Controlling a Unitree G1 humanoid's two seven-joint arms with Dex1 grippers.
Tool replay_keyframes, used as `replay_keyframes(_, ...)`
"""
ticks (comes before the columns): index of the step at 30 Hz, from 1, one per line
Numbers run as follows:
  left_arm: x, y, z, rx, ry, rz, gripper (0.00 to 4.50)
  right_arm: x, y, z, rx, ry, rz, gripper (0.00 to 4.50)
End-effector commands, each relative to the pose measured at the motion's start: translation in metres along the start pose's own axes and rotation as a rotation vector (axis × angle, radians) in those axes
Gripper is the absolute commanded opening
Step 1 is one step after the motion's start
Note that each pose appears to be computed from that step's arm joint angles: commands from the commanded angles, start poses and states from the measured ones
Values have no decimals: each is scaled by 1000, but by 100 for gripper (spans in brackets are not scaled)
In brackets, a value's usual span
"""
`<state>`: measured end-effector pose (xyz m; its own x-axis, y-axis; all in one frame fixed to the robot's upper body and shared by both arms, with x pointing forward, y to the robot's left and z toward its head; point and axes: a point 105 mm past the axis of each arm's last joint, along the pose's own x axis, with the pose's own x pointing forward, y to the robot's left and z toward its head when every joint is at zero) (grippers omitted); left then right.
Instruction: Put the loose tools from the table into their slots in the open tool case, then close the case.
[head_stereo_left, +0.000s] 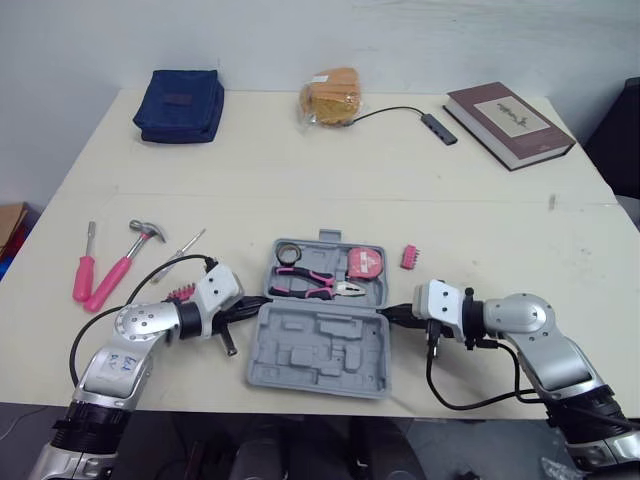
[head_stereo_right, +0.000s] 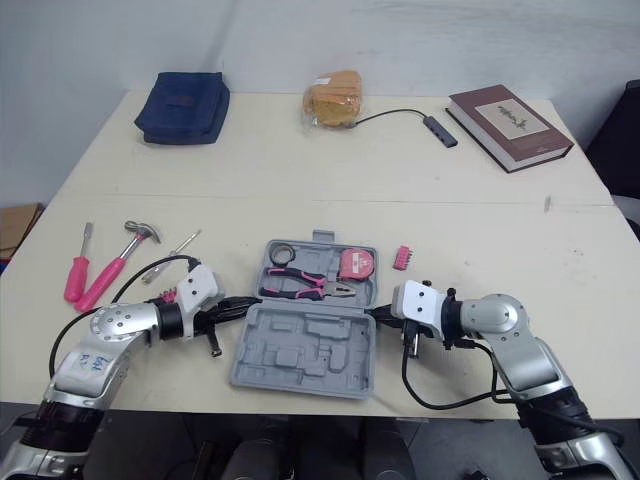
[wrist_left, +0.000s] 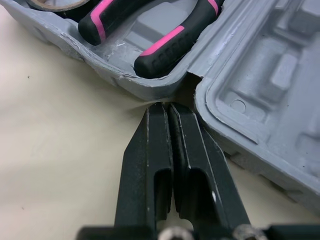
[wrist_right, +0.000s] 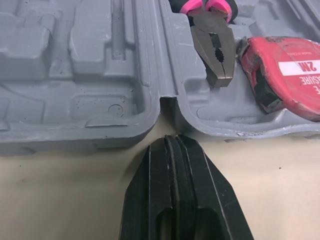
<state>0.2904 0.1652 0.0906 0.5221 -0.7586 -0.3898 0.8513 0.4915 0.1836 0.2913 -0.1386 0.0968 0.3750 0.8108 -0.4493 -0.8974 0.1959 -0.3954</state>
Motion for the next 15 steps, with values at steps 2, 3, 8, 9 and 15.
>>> replay_keyframes(2,-6,-8,-10,9,46,-26,7,-13,-12,2,-30,-11,-21,0)
replay_keyframes(3,-9,-8,-10,4,34,-9,7,-16,-12,2,-28,-19,-24,0)
replay_keyframes(8,-41,-8,7,3,-90,34,7,-49,-18,0,-3,-54,-102,0)
replay_keyframes(9,-49,-13,13,21,-131,11,7,-58,-18,1,19,-80,-110,0)
replay_keyframes(15,-136,18,5,24,-116,320,162,-135,-30,-17,13,-9,-325,228)
